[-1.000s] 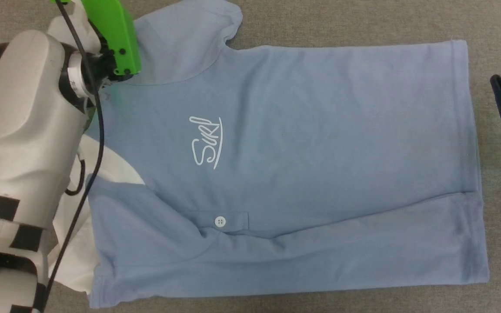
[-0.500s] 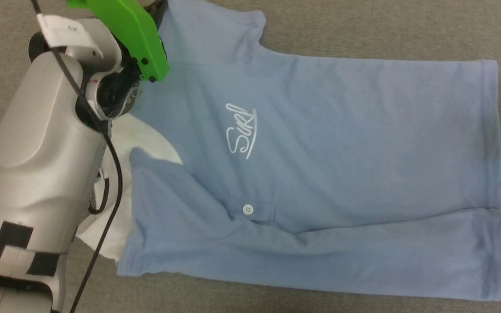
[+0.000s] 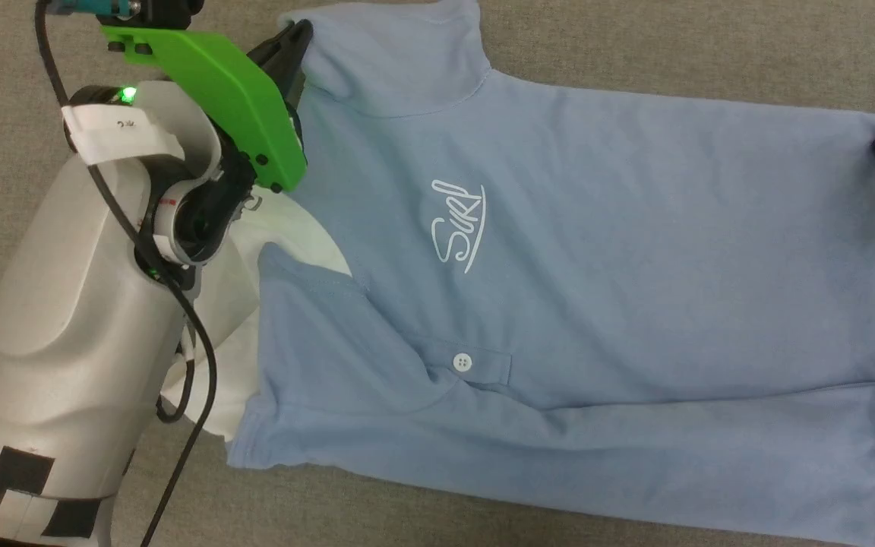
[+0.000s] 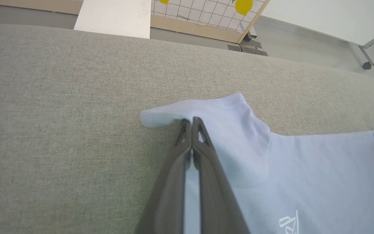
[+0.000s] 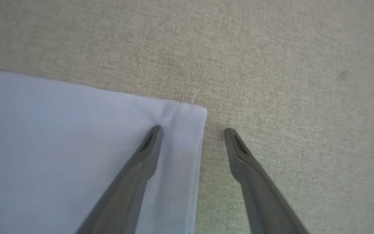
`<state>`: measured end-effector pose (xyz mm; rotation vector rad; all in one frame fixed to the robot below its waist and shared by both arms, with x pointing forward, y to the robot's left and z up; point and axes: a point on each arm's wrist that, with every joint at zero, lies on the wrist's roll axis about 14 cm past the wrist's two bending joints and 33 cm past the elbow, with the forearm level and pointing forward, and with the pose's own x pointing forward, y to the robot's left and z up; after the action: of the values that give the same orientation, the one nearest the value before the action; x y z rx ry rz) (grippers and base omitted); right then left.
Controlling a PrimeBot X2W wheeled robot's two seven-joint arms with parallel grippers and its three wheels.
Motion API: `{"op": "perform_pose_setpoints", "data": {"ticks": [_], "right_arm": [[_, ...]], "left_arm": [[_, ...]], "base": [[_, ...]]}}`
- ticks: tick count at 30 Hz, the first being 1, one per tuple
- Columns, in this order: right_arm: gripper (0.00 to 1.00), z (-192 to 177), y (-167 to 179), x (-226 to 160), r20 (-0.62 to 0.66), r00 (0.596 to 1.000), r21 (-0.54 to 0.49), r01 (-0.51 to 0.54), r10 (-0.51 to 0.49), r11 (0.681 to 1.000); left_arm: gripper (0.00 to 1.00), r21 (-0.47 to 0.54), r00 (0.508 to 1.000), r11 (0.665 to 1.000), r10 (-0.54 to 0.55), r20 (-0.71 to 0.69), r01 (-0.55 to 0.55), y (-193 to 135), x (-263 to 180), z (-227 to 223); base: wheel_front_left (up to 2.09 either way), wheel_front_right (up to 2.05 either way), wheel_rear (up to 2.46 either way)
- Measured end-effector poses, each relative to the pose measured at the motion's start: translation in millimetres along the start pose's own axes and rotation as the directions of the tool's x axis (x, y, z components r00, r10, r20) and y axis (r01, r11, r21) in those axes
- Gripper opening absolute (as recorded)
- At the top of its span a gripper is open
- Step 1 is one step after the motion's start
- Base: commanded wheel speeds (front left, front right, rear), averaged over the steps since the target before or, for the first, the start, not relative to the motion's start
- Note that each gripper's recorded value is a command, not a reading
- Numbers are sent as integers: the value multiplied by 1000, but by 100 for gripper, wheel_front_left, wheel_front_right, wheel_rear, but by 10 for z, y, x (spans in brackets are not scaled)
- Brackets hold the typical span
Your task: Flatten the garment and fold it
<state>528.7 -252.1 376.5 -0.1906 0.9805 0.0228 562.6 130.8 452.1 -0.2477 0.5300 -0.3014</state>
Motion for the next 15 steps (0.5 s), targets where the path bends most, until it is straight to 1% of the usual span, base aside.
{"op": "perform_pose_setpoints", "data": {"ticks": [1,4,7,9,12,15], "right_arm": [[0,7,-3,-7,2,1000,3,-1,1,1000],[0,76,18,-66,44,999,31,-22,21,999],[0,234,-22,-212,152,988,69,-34,23,997],[0,274,-31,-320,210,977,84,-43,25,996],[0,200,-70,-476,258,966,114,-51,20,992],[0,39,-142,-625,270,963,156,-46,2,987]], "left_arm": [[0,-1,1000,1000,1,3,-1,3,-10,5],[0,0,1000,1000,-5,17,5,-5,-67,40],[0,-3,998,1000,-15,61,15,-14,-172,148],[0,-12,996,1000,-21,84,22,-23,-259,183],[0,-28,995,999,-12,103,15,9,-432,174],[0,-51,995,999,-5,102,10,7,-618,83]], "base": [[0,0,0],[0,0,0],[0,0,0],[0,0,0],[0,0,0],[0,0,0]]}}
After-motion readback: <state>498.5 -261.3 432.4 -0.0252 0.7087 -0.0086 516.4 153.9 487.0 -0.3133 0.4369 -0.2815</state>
